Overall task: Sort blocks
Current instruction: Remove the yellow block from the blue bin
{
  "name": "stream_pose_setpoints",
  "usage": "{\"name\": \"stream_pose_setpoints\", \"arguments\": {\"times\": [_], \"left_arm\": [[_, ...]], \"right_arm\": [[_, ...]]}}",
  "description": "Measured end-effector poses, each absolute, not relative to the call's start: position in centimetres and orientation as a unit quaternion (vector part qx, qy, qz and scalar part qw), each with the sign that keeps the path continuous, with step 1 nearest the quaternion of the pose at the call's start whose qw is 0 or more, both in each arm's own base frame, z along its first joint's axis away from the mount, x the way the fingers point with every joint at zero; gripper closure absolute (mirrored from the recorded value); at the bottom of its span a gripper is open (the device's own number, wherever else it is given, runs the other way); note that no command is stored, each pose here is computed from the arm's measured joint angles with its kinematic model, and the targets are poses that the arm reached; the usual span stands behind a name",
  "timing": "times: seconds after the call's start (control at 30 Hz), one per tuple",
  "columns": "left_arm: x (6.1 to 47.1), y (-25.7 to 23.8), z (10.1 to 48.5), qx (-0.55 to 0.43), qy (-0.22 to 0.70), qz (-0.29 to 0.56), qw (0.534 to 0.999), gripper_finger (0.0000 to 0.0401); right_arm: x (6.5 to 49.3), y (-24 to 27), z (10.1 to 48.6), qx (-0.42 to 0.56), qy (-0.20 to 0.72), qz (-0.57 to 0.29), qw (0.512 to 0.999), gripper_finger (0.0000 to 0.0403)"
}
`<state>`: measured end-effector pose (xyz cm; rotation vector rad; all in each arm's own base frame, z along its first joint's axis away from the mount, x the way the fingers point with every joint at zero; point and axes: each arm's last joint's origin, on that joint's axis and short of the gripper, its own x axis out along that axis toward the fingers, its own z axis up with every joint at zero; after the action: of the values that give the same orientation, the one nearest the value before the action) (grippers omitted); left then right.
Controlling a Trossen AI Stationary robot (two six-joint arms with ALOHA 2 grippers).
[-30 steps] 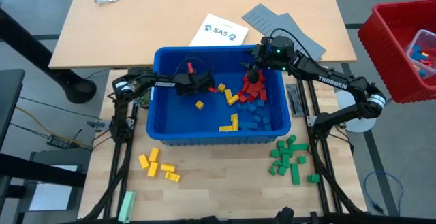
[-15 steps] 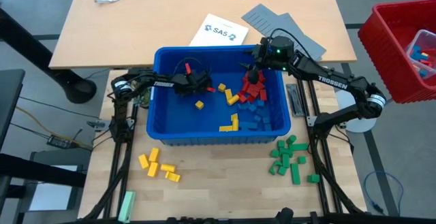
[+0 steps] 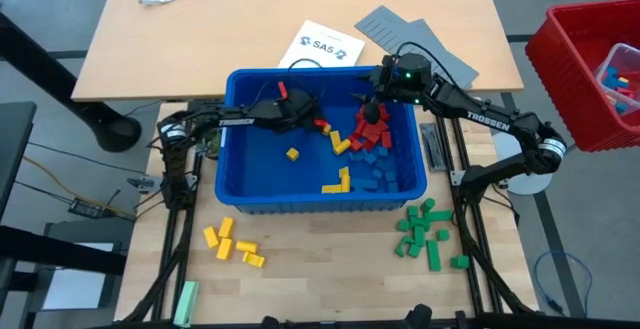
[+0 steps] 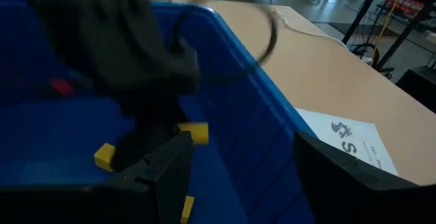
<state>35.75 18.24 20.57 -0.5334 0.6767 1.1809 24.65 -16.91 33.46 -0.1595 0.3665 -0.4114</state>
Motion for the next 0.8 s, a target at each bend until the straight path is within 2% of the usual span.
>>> {"name": "stream_pose_setpoints", "arguments": {"times": [0.27, 0.43, 0.63, 0.8], "left_arm": [[35.9, 14.0, 31.8, -0.136, 0.285, 0.504, 0.804, 0.0266], [33.5, 10.4, 38.7, -0.103, 0.251, 0.481, 0.833, 0.0265], [28.3, 6.5, 43.0, -0.123, 0.242, 0.479, 0.835, 0.0265], [23.8, 3.7, 44.2, -0.19, 0.255, 0.466, 0.825, 0.0264]], "right_arm": [[24.6, -16.9, 33.4, -0.078, 0.184, -0.203, 0.959, 0.0165], [24.6, -16.9, 33.4, -0.078, 0.184, -0.203, 0.959, 0.0165], [24.6, -16.9, 33.4, -0.077, 0.185, -0.203, 0.958, 0.0165], [24.6, -16.9, 33.4, -0.077, 0.185, -0.203, 0.959, 0.0165]]}}
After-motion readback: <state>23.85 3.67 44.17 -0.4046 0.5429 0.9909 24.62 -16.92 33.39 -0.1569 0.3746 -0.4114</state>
